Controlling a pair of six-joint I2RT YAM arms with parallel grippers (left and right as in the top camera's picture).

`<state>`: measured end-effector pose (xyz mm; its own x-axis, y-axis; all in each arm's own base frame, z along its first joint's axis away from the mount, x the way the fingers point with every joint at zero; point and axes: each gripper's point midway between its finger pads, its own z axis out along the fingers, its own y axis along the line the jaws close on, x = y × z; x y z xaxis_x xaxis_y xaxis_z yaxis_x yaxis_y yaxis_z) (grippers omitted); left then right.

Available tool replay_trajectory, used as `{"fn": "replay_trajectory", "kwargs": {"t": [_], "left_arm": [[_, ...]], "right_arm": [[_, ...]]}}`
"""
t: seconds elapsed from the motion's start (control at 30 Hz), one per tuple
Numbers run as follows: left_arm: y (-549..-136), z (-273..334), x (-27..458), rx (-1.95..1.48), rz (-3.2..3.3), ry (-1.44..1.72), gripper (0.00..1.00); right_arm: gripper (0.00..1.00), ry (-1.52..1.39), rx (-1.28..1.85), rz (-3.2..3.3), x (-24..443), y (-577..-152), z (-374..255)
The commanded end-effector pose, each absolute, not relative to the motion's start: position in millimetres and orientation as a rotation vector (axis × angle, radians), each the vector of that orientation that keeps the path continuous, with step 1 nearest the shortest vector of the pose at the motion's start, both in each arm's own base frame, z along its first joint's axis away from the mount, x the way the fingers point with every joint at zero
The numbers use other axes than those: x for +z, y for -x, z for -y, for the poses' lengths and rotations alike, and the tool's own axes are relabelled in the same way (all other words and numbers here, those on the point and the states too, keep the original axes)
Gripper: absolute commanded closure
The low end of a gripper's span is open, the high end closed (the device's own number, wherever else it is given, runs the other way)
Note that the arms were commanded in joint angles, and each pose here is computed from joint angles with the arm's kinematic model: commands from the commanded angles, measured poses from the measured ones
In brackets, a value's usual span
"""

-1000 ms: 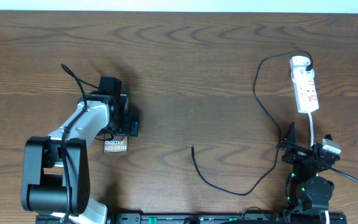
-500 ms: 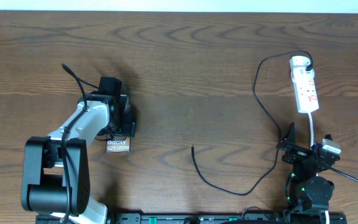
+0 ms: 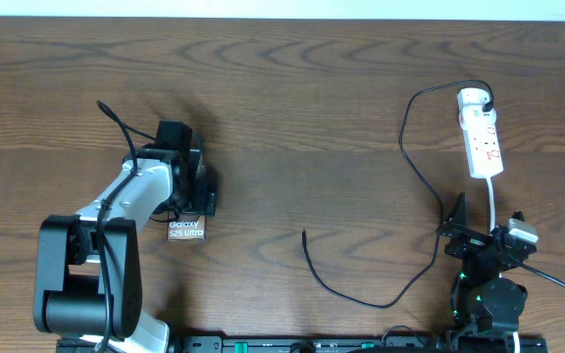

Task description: Plug charger to phone and switch on socket

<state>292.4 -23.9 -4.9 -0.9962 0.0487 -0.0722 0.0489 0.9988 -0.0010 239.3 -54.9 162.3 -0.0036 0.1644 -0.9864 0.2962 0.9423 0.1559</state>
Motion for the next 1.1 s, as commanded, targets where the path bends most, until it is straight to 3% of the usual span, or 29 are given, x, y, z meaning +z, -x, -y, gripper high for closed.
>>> {"fn": "replay_trajectory", "kwargs": {"t": [0.0,0.33,0.47,1.07], "left_arm": [[-277.8,21.1,-15.7,0.013,-3.119,-0.056,0.11],[-279.9,21.1,-15.6,0.013,-3.111,-0.027,0.12],[-279.9,21.1,-15.6,0.013,-3.111,-0.027,0.16],[-276.6,20.9,-17.5,0.013,-3.119,-0.027,0.15]], "right_arm": [[0.01,-0.374,-0.103,-1.580,162.1,-238.9,55.0],[0.01,-0.374,-0.103,-1.580,162.1,-238.9,55.0],[0.01,-0.374,-0.103,-1.580,162.1,-238.9,55.0],[0.01,-0.374,-0.103,-1.580,162.1,-238.9,55.0]]}}
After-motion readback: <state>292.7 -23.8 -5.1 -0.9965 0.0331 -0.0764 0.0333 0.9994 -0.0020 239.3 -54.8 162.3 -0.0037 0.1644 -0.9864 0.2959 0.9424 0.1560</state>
